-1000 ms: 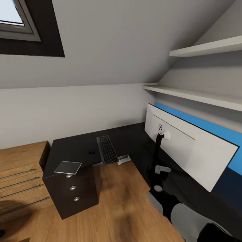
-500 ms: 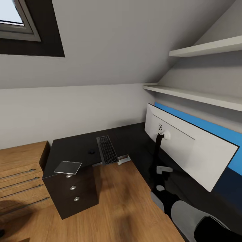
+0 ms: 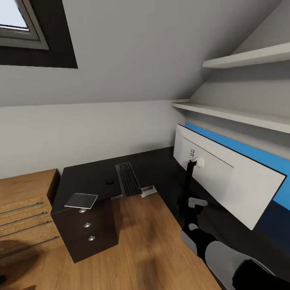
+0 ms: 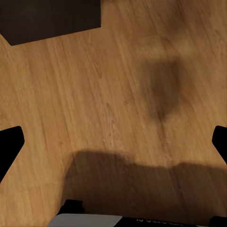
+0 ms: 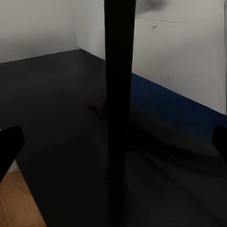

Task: In the bedroom, organize the workspace by keeping the computer under the desk, ensuring the monitor is on the desk, placing the keyboard on the desk next to the monitor, placing the mouse on the desk next to the keyboard, moving the folder from the swivel chair onto the desk next to the mouse, stacking the notebook on top of the folder with the pen on top of the notebook, and positioning the swivel chair next to the desk.

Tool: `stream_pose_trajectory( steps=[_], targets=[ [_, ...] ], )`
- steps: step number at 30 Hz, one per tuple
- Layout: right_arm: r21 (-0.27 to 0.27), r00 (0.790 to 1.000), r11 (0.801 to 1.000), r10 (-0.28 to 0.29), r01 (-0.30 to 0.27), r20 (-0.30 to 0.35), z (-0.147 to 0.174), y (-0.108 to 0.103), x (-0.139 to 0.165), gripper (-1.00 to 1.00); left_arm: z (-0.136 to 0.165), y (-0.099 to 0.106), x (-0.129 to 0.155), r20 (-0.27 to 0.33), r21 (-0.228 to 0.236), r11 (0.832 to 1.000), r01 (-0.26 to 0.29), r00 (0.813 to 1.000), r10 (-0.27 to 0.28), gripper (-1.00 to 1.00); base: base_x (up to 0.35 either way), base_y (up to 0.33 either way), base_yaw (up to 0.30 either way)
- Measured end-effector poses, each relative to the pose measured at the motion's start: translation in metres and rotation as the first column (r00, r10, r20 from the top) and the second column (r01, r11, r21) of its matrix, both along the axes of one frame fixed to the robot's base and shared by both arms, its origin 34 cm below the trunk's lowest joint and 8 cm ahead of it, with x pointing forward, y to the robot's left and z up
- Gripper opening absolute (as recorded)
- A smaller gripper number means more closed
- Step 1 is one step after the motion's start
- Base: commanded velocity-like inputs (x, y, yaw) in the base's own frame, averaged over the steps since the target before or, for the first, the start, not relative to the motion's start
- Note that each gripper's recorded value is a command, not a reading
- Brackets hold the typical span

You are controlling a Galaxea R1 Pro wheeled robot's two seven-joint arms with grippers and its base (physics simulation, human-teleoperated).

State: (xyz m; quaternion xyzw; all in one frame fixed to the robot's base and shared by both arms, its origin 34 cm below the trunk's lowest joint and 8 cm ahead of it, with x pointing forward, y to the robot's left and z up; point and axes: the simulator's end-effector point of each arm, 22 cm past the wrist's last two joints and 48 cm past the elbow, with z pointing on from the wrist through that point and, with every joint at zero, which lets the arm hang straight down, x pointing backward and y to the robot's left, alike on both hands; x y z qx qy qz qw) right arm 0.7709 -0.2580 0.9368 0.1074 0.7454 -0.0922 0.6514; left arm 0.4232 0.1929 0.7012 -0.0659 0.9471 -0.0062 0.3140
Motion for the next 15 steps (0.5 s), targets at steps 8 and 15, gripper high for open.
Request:
stream_pose_trajectory(
  steps=[8, 15],
  targets=[
    [0.046, 0.999, 0.998, -0.035, 0.034, 0.022, 0.0012, -0.0062, -0.0023, 1.0, 0.0001, 0.0004, -0.0001, 0.0, 0.0, 1.0, 0.0, 1.0, 0.0, 1.0, 0.046, 0.0, 0.0],
    [0.049, 0.999, 0.998, -0.036, 0.035, 0.023, 0.0014, -0.0058, -0.0026, 1.0, 0.0001, 0.0011, -0.0002, 0.0, 0.001, 1.0, -0.001, 1.0, 0.001, 1.0, 0.234, 0.0, 0.0]
  ],
)
